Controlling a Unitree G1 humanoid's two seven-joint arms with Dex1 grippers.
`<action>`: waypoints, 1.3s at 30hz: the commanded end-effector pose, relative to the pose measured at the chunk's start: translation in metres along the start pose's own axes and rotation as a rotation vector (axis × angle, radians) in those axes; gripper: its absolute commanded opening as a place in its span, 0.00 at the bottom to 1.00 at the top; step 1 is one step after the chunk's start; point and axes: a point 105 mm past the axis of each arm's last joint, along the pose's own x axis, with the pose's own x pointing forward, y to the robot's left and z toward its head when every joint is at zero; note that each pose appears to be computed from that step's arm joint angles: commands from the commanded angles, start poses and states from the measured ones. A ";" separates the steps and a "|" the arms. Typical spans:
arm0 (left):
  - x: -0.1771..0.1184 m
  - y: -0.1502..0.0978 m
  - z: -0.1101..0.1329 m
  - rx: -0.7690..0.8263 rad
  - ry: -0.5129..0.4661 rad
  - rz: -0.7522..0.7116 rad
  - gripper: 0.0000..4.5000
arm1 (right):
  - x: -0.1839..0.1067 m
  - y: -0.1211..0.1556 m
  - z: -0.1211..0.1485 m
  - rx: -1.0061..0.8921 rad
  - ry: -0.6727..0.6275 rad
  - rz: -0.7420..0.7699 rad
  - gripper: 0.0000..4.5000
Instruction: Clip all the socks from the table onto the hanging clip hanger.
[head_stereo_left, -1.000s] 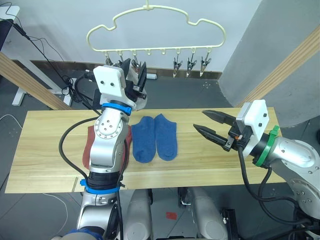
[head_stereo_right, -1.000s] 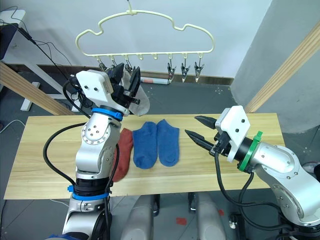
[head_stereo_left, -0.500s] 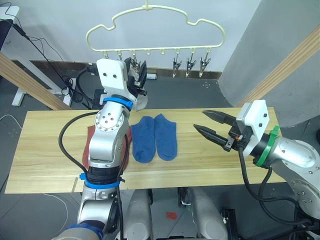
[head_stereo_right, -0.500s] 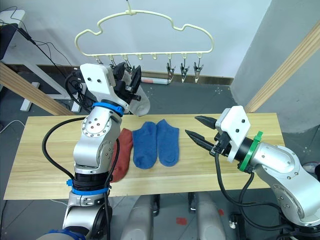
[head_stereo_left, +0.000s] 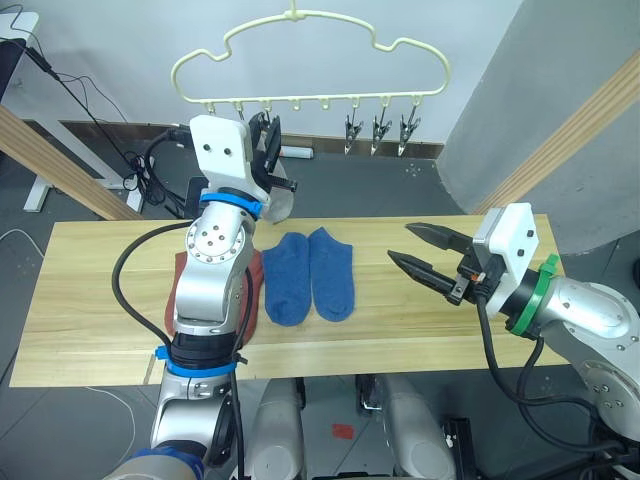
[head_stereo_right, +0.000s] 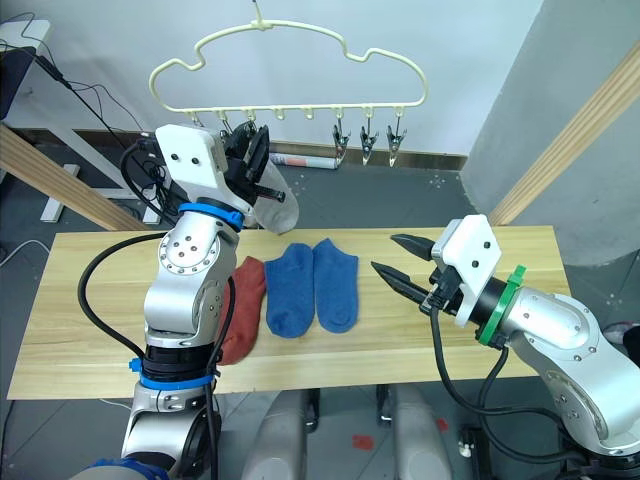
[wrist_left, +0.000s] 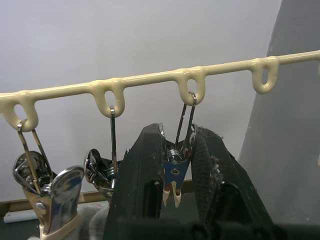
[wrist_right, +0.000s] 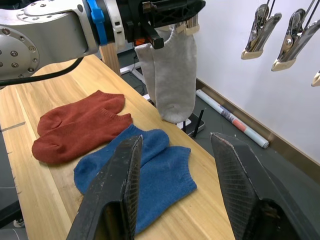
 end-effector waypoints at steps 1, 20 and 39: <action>-0.002 -0.003 0.020 0.016 -0.081 -0.018 0.11 | -0.002 0.004 0.006 -0.032 -0.022 0.005 0.50; -0.007 -0.002 0.010 -0.003 -0.031 -0.008 0.60 | -0.001 0.005 0.005 -0.030 -0.015 0.008 0.50; -0.005 0.000 0.022 0.000 0.012 0.074 0.60 | 0.006 0.007 0.029 -0.040 -0.115 0.093 0.50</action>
